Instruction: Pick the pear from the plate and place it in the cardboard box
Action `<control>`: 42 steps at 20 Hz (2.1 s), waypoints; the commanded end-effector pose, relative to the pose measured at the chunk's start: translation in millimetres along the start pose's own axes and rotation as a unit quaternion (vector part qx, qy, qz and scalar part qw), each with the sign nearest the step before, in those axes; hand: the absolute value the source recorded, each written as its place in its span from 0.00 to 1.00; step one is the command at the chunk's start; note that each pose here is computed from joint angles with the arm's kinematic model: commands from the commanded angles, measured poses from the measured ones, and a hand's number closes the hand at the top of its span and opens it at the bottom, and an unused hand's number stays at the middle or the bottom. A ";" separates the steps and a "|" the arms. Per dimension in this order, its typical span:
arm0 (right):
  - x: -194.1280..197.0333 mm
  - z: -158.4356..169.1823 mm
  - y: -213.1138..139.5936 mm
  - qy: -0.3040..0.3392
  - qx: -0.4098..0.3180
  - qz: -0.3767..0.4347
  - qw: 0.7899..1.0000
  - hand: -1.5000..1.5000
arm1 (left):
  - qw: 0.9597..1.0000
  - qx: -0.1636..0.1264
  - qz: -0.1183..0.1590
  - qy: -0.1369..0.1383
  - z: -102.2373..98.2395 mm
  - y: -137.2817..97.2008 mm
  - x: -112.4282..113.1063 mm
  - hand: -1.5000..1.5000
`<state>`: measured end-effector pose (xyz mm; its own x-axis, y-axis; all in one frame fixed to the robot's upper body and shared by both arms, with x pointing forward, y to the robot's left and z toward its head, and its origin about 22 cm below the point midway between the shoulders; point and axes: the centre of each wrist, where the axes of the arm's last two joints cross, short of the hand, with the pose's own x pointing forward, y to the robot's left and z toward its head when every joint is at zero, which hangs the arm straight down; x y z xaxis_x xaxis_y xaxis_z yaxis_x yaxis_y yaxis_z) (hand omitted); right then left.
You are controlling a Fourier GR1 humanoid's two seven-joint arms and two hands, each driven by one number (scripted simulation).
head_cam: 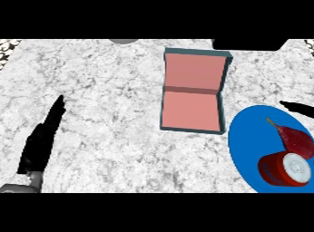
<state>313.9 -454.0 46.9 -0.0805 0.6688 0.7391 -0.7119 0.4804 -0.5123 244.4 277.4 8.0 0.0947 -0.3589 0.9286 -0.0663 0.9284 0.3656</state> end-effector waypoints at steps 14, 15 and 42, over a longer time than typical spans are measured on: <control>-8.7 -31.3 11.3 -0.070 0.051 -0.076 0.993 0.00 | 1.000 0.004 0.004 0.003 6.7 6.0 8.5 0.50; -3.3 -34.9 7.5 -0.073 0.059 -0.075 0.993 0.00 | 1.000 0.003 -0.005 0.008 1.1 8.7 -4.2 0.50; 29.6 -68.5 -21.7 -0.083 -0.087 0.183 0.976 1.00 | 1.000 -0.014 -0.001 -0.005 2.7 -3.2 3.7 0.50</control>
<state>347.0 -420.7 19.2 -0.2720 0.6884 0.6724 -0.5778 0.4419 -0.6862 243.6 280.1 10.3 0.1012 -0.3590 0.9278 -0.0657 0.9282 0.3663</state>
